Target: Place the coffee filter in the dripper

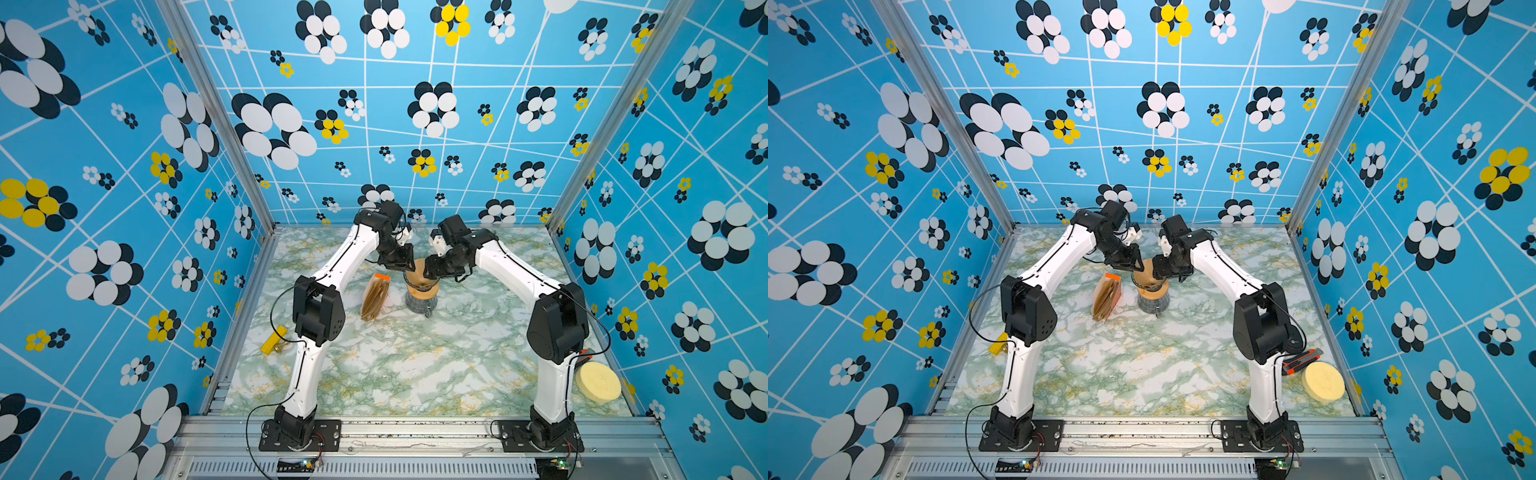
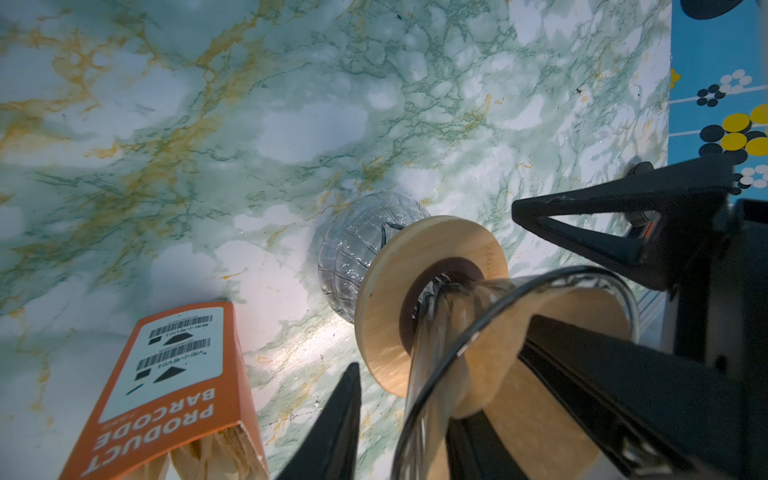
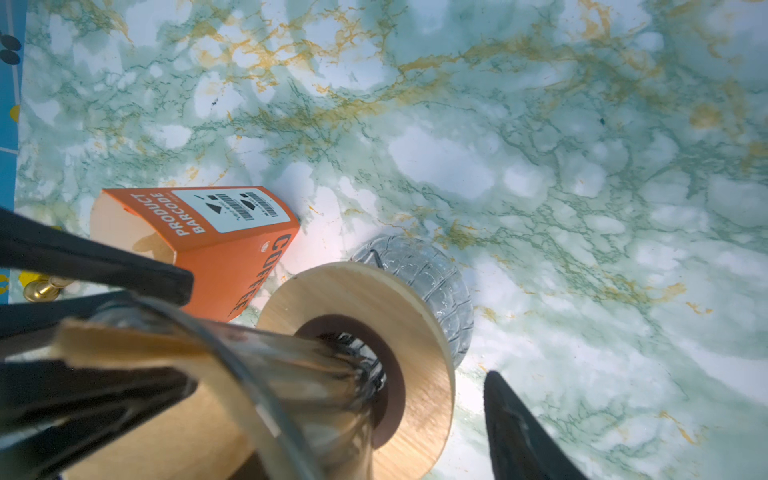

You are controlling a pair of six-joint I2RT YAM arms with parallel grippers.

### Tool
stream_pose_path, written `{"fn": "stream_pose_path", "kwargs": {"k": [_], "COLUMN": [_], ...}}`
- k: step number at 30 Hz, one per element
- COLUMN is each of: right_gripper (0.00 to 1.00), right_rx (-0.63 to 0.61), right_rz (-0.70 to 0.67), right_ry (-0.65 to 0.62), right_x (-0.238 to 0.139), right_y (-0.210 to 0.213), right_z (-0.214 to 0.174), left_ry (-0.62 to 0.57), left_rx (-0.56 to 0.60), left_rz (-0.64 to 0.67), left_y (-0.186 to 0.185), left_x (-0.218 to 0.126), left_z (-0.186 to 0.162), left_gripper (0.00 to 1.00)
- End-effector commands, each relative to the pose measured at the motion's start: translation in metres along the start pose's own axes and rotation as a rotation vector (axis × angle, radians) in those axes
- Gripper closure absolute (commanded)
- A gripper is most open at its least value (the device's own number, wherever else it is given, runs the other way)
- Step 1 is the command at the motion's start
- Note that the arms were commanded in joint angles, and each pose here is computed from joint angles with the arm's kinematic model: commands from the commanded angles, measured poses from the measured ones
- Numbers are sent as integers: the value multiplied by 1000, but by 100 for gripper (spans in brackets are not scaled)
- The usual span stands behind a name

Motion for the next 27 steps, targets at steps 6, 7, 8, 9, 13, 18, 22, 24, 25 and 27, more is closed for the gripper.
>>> {"fn": "stream_pose_path", "kwargs": {"k": [6, 7, 8, 9, 13, 18, 22, 24, 25, 27], "right_gripper": [39, 39, 39, 39, 39, 39, 39, 39, 39, 39], "right_rx": [0, -2, -3, -6, -8, -7, -8, -9, -9, -11], "right_rz": [75, 77, 81, 86, 90, 94, 99, 100, 99, 100], "right_ry": [-65, -67, -69, -70, -81, -83, -84, -82, -80, -72], "right_x": [-30, -31, -32, -32, -35, -34, -33, -32, -31, -29], "right_y": [9, 9, 9, 10, 11, 11, 11, 12, 11, 11], "right_z": [2, 1, 1, 1, 1, 2, 3, 3, 3, 1], "left_ry": [-65, -68, -71, -73, -74, -81, -80, -82, -83, -86], "left_rx": [17, 18, 16, 19, 17, 10, 6, 6, 7, 5], "left_rz": [-46, -53, -58, -62, -87, -86, -85, -83, -79, -74], "left_y": [-18, -19, -20, -21, -25, -22, -20, -20, -19, -18], "left_x": [-49, -52, -54, -56, -61, -62, -62, -63, -63, -64], "left_z": [-4, -5, -6, -8, -15, -20, -23, -25, -25, -27], "left_gripper": [58, 58, 58, 58, 58, 58, 58, 58, 58, 58]}}
Point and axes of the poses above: each gripper's point midway between its finger pads, its own x axis out along the fingers, its own y axis along the line the jaws close on, z = x × y, the point moved 3 cm from there along -x, back along the fingers, and after that the axes turned 5 degrees about -x, right-handed, at the moved point
